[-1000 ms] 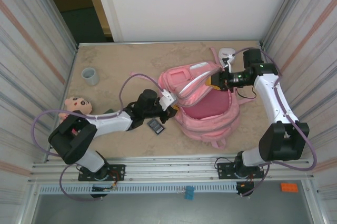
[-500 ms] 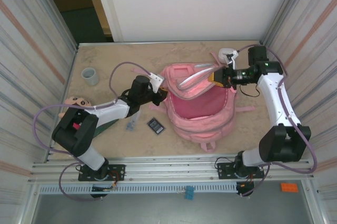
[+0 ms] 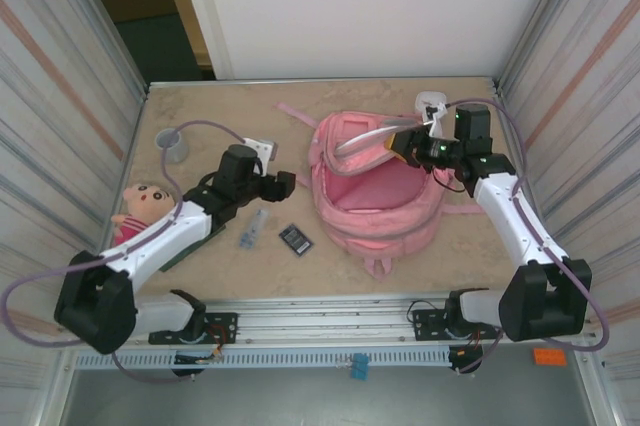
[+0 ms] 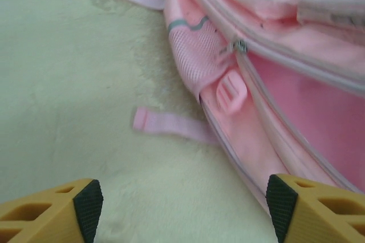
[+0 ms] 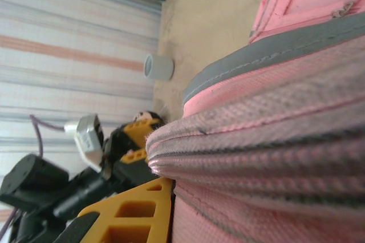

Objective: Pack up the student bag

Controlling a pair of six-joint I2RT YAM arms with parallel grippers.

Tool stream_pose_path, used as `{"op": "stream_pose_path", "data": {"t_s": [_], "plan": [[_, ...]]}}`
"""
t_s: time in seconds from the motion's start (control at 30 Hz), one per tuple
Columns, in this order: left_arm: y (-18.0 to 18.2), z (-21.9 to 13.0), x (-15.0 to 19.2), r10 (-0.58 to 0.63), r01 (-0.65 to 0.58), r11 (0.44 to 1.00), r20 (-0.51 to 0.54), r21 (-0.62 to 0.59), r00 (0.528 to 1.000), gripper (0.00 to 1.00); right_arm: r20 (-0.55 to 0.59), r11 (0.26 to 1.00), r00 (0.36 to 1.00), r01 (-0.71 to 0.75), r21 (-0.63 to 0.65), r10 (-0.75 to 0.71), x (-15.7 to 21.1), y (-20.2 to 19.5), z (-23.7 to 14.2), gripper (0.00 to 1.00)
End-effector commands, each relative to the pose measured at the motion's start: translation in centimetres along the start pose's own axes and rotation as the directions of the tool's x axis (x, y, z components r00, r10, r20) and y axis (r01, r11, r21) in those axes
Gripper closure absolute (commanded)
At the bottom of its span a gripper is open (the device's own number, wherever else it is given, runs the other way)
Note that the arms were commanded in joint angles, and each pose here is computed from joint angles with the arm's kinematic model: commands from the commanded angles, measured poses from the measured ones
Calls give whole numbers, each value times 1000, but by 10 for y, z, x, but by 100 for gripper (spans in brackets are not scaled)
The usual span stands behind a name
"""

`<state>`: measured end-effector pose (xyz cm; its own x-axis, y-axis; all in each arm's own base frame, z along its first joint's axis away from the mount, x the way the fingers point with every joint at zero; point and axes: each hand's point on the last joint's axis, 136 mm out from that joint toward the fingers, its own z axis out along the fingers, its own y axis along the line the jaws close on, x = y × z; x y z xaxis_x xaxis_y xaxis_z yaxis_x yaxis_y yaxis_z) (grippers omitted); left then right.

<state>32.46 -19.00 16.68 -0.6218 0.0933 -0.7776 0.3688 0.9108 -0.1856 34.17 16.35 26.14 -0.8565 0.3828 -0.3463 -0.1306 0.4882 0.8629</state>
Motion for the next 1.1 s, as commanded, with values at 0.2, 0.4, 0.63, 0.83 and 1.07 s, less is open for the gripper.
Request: {"op": "stream_pose_path", "data": {"t_s": [0.2, 0.4, 0.63, 0.83, 1.07], "plan": [[36, -43, 44, -207, 187, 967, -109, -174, 972, 19, 44, 990, 999, -24, 138, 18, -6, -32, 2, 59], [41, -48, 56, -277, 244, 945, -136, -216, 951, 19, -95, 914, 984, -101, 392, 150, 64, -92, -28, 39], [30, -33, 60, -337, 313, 936, -154, -159, 929, 19, -119, 850, 949, -202, 486, 293, 102, -118, -59, 22], [24, -25, 49, -359, 333, 930, -182, -157, 916, 19, -49, 837, 970, -179, 516, 237, 61, -105, -87, 20], [29, -8, 25, -419, 394, 906, -214, -154, 882, 19, -14, 828, 984, -140, 543, 176, -41, -155, -61, 26]]}}
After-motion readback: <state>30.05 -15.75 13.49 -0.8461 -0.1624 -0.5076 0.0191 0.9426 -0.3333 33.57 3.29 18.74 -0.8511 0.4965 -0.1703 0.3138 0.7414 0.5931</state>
